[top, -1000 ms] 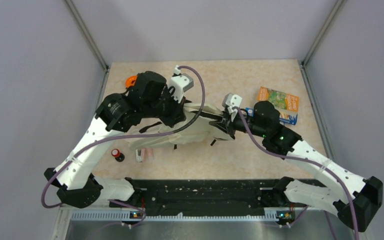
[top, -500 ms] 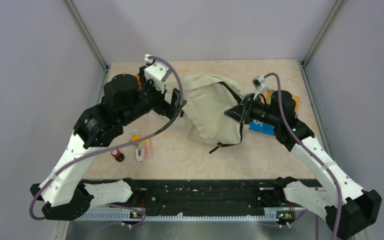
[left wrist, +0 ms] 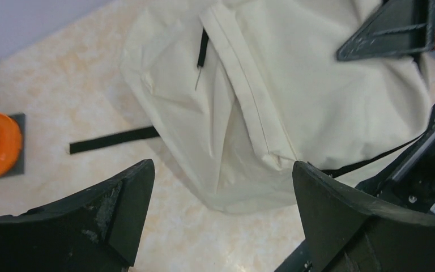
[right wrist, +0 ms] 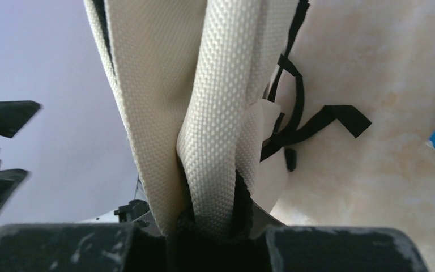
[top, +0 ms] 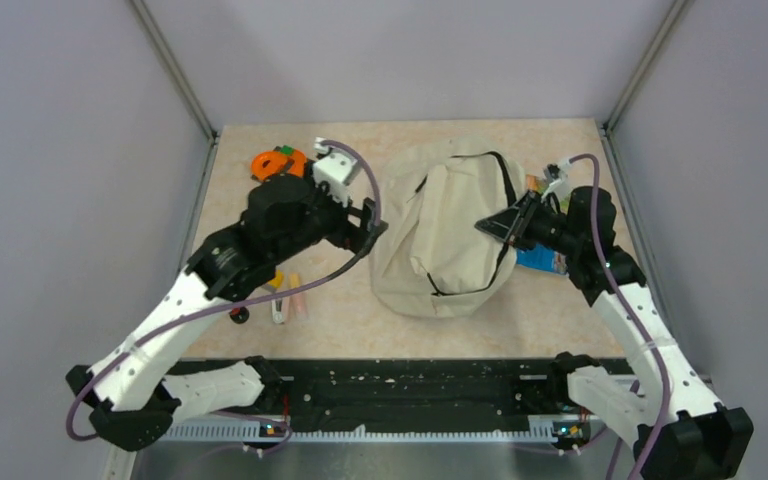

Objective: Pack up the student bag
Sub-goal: Adjust the student bag at the center of the board.

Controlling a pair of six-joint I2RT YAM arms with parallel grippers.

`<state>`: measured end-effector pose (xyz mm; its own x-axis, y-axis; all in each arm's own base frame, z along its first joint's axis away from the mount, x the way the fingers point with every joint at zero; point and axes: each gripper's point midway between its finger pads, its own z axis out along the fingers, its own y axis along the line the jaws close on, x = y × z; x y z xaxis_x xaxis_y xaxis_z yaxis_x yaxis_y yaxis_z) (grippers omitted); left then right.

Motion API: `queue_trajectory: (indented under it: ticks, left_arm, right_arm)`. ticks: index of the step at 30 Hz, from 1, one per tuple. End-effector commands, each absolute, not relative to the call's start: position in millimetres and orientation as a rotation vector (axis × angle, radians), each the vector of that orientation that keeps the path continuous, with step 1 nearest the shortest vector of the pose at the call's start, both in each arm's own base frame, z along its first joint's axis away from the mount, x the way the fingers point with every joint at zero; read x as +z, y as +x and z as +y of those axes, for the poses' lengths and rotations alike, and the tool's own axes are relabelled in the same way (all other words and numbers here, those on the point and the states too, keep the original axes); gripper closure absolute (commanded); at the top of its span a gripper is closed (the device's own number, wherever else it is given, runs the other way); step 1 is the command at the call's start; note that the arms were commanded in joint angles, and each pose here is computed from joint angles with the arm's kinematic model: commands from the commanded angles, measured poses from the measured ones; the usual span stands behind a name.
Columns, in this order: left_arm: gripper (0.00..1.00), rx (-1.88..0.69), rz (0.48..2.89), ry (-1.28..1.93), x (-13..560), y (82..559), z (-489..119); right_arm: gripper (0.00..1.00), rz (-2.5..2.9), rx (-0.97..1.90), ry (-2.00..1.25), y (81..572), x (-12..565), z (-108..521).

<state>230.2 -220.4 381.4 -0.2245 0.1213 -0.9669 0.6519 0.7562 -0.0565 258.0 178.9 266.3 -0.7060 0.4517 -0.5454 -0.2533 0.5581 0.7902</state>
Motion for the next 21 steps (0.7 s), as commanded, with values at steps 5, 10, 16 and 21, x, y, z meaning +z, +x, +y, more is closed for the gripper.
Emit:
queue_trajectory:
  ticks: [5, 10, 16, 21]
  left_arm:
    - [0.04, -0.573, 1.884, 0.648, 325.7, 232.3, -235.7]
    - [0.03, -0.592, 1.879, 0.646, 319.7, 232.0, -238.4]
    - [0.03, -0.575, 1.937, 0.658, 297.3, 236.7, -242.8]
    - [0.03, -0.627, 1.983, 0.696, 279.5, 235.5, -254.5]
  right_arm:
    - [1.0, 2.246, 0.977, 0.187, 234.7, 191.3, 153.6]
    - [1.0, 2.362, 0.917, 0.224, 224.7, 139.0, 149.8]
    - [1.0, 2.452, 0.793, 0.098, 231.9, 105.8, 166.9]
    - [1.0, 2.477, 0.734, 0.015, 252.8, 87.8, 181.0]
